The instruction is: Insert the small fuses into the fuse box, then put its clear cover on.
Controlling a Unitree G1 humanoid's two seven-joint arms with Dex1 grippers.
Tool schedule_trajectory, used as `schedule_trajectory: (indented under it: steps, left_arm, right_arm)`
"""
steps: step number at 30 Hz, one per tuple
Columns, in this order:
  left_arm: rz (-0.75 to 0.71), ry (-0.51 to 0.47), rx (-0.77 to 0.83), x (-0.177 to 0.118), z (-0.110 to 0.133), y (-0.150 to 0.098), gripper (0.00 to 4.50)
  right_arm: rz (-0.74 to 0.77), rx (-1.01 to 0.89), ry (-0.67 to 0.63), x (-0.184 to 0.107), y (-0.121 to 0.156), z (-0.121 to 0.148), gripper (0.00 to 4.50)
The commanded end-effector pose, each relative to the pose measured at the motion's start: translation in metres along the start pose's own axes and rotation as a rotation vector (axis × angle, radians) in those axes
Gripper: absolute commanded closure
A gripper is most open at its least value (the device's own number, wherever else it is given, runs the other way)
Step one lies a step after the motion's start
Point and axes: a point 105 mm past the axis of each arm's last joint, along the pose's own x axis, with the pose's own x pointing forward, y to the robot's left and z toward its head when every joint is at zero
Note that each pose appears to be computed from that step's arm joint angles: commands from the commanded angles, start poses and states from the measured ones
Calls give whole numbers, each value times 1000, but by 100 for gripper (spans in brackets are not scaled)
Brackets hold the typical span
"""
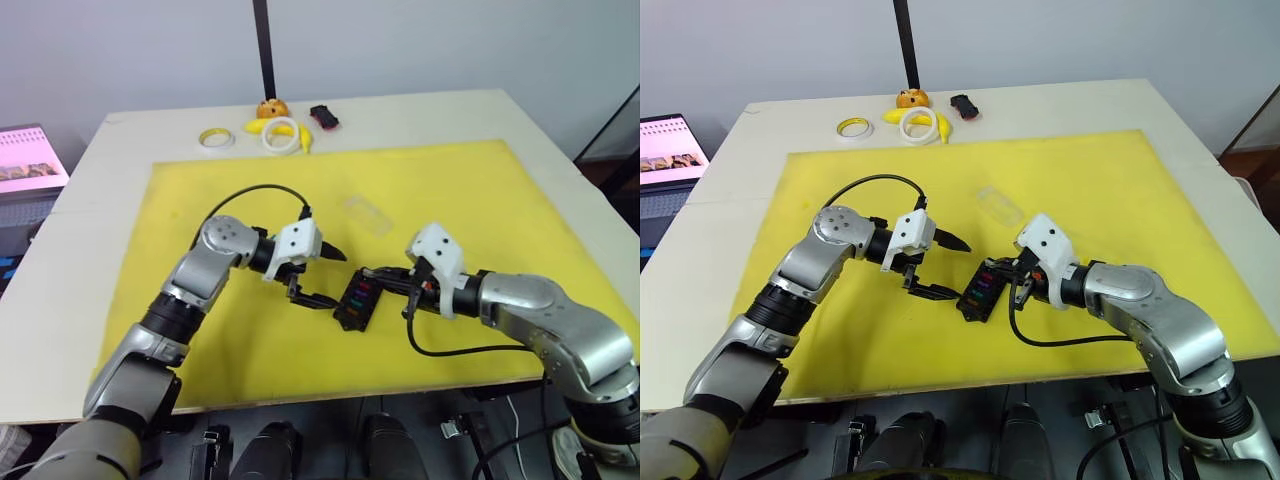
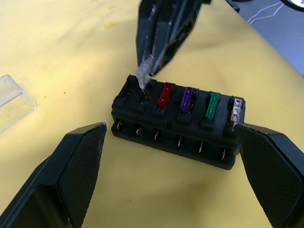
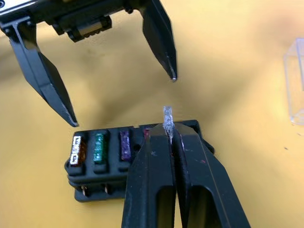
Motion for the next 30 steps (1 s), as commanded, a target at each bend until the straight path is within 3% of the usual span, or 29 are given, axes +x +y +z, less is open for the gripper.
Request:
schedule_trajectory:
  steps: [1,30]
  left_arm:
    - [6,-31,29,-4,10,0,0]
    - [-8,-23,39,-2,9,7,0]
  right_arm:
    - [5,-27,-18,0,-3,7,446]
    - [34,-55,53,6,-6,-7,446]
